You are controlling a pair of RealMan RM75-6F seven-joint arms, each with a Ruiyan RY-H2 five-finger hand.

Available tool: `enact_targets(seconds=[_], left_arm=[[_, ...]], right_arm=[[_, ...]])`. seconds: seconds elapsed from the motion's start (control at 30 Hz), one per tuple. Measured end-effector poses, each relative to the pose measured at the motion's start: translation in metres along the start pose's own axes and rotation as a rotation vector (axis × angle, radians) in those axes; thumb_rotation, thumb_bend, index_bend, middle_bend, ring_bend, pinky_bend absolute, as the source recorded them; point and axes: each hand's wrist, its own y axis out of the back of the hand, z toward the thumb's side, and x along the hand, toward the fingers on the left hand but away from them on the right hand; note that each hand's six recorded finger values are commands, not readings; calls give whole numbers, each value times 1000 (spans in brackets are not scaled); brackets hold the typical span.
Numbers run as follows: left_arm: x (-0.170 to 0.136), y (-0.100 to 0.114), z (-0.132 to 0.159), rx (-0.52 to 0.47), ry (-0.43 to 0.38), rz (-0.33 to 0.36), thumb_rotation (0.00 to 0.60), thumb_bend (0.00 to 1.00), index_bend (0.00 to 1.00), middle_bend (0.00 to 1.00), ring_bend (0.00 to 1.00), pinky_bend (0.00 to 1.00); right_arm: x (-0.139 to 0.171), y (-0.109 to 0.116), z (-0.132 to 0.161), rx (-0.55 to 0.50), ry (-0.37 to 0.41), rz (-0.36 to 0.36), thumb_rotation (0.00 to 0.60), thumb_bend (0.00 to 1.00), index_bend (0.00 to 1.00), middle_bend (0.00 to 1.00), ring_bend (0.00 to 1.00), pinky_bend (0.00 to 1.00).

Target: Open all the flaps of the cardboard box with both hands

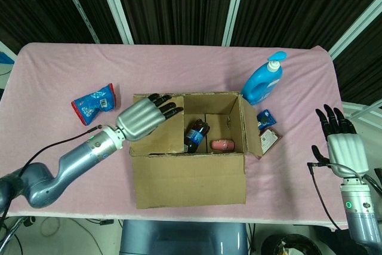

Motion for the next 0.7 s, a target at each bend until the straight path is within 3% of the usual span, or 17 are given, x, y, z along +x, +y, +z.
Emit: enact_targets(seconds=[0.17, 0.5, 0.7], left_arm=[[32, -2, 17, 41, -48, -43, 600, 907, 166, 244, 143, 286], [70, -31, 50, 73, -96, -147, 600, 970, 227, 299, 177, 314], [79, -40, 65, 98, -113, -170, 600, 1000, 321, 428, 276, 357]], right_arm=[[-1, 3, -3, -28, -10, -6, 600, 378, 42, 17, 0, 211], [-2, 6, -5, -50, -10, -13, 600, 387, 42, 17, 0, 211], [-3, 8, -8, -68, -21, -17, 600, 388, 42, 17, 0, 211]])
